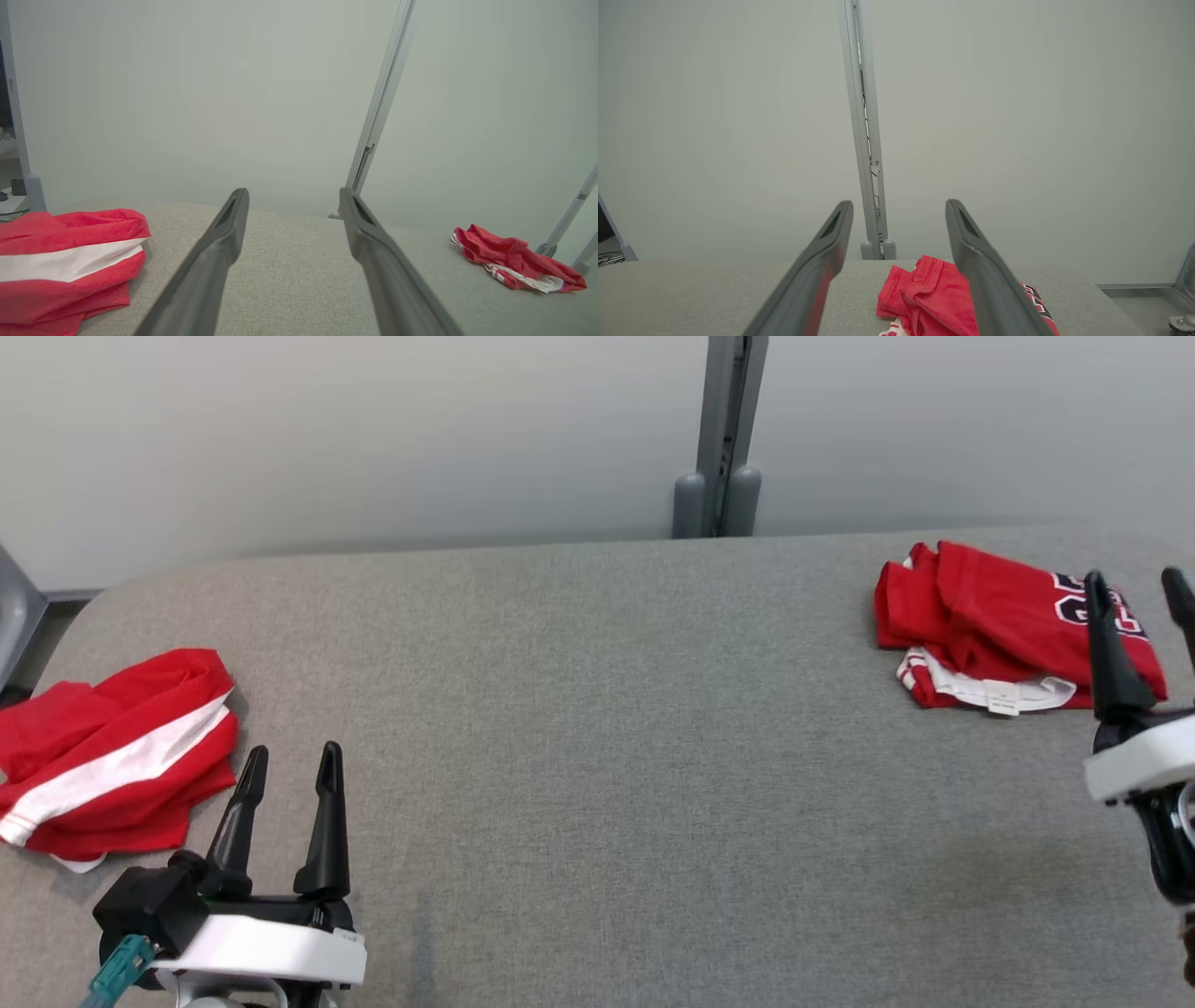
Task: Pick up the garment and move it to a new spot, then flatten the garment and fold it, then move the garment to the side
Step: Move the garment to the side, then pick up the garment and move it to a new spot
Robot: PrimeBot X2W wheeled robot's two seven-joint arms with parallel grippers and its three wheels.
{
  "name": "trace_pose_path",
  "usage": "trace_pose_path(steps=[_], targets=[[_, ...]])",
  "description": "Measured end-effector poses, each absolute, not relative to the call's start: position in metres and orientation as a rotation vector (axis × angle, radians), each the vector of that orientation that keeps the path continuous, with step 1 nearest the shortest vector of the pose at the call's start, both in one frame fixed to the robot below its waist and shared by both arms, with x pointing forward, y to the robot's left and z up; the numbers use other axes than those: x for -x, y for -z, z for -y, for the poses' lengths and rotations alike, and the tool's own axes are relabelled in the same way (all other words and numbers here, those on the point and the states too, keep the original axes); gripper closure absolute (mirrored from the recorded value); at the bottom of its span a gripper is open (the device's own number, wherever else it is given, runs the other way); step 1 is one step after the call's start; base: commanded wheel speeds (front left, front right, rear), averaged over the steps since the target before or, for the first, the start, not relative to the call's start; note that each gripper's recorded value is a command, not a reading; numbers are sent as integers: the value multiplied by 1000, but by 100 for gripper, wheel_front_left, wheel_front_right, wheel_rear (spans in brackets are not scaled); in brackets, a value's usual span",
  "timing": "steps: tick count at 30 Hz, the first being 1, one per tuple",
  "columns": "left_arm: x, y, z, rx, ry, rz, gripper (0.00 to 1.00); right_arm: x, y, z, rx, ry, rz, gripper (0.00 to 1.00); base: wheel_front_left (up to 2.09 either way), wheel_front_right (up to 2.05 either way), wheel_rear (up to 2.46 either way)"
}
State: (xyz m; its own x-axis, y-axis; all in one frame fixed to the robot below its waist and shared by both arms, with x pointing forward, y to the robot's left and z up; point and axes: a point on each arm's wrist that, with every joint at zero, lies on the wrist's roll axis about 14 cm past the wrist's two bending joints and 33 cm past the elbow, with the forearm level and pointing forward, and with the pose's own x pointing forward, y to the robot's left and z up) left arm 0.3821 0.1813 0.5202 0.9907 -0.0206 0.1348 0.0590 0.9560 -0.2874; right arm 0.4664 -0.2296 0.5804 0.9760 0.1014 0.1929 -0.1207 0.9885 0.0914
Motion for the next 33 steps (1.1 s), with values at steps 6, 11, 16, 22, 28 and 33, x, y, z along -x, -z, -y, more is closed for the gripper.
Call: trace_pose_path(steps=[6,11,16,22,28,33], targets=[[-372,-530,-179,304,45,162,0,-415,-569,233,-55,-106,190,0,0,0,0],[-363,-524,-185,306,20,147,0,-380,-548,223,-86,-87,170,0,0,0,0],[-357,-520,-185,297,17,138,0,-359,-541,210,-56,-85,174,0,0,0,0],[-352,-512,-185,295,12,112,0,-356,-546,208,-64,-56,198,0,0,0,0],[-350,-510,-182,299,21,105,0,-358,-548,198,-78,-70,207,0,0,0,0],[-350,-512,-180,299,27,110,0,-360,-549,194,-84,-80,210,0,0,0,0]])
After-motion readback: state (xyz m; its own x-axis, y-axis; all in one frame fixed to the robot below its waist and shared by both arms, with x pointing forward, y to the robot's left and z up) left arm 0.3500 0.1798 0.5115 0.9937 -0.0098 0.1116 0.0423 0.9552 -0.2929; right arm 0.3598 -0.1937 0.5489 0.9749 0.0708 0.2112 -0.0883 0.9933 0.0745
